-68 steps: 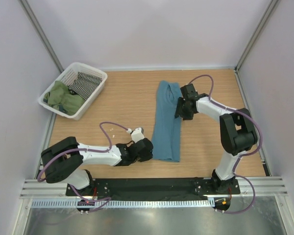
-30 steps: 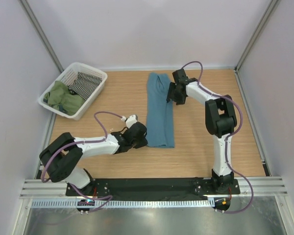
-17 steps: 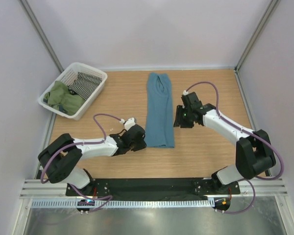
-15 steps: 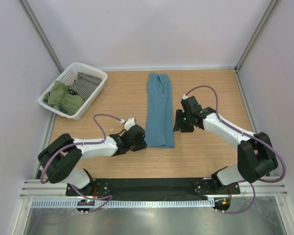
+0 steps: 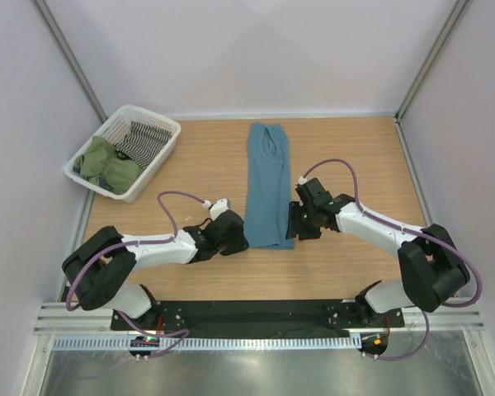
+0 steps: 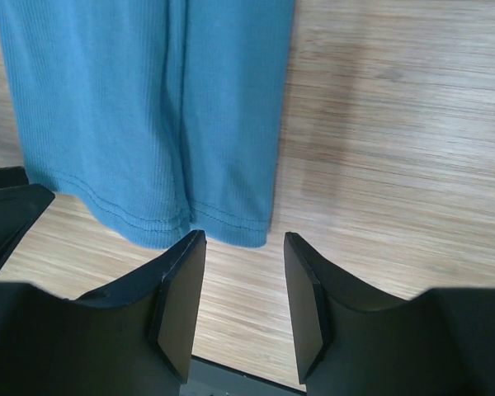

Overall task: Fold and stack the tank tops
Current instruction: Fold the tank top

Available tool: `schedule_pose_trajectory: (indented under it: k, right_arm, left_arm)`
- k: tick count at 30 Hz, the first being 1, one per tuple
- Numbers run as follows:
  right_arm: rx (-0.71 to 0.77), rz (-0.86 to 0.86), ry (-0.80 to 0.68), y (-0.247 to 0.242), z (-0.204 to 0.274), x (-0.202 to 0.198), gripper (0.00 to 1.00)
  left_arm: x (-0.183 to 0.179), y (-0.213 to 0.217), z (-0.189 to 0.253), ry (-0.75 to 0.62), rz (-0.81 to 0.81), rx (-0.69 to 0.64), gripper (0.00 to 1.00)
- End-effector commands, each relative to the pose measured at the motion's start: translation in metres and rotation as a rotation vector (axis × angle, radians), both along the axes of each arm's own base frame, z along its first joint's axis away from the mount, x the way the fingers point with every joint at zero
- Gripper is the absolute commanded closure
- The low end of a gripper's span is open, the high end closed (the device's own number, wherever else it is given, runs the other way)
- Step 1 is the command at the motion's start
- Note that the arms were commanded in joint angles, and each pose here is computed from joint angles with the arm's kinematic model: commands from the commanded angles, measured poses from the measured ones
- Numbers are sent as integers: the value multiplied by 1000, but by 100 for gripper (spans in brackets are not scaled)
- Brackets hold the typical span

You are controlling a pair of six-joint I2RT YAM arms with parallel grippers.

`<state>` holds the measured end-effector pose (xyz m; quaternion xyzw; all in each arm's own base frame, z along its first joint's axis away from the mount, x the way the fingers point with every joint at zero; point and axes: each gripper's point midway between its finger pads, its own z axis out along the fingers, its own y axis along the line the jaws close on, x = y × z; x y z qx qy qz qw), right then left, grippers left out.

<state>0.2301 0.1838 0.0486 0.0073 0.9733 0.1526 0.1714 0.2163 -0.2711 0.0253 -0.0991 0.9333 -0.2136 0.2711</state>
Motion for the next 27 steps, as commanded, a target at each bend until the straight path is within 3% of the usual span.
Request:
schedule_pose_trajectory:
  k: [1,12,18,27]
  right_arm:
    - [38,0,-11,12,-1,2,51]
    - [3,-3,37,9,-26,-18,52]
    - [-5,11,49,13,-33,-22,58]
    - [-34,18,30,12,-29,-20,90]
  left_arm:
    - [7,-9,14,-34,-33,-5,61]
    - [12,-14,13,-34,-55,14,60]
    - [12,-17,7,-16,-66,32,62]
    - [11,-13,0,9,-69,40,74]
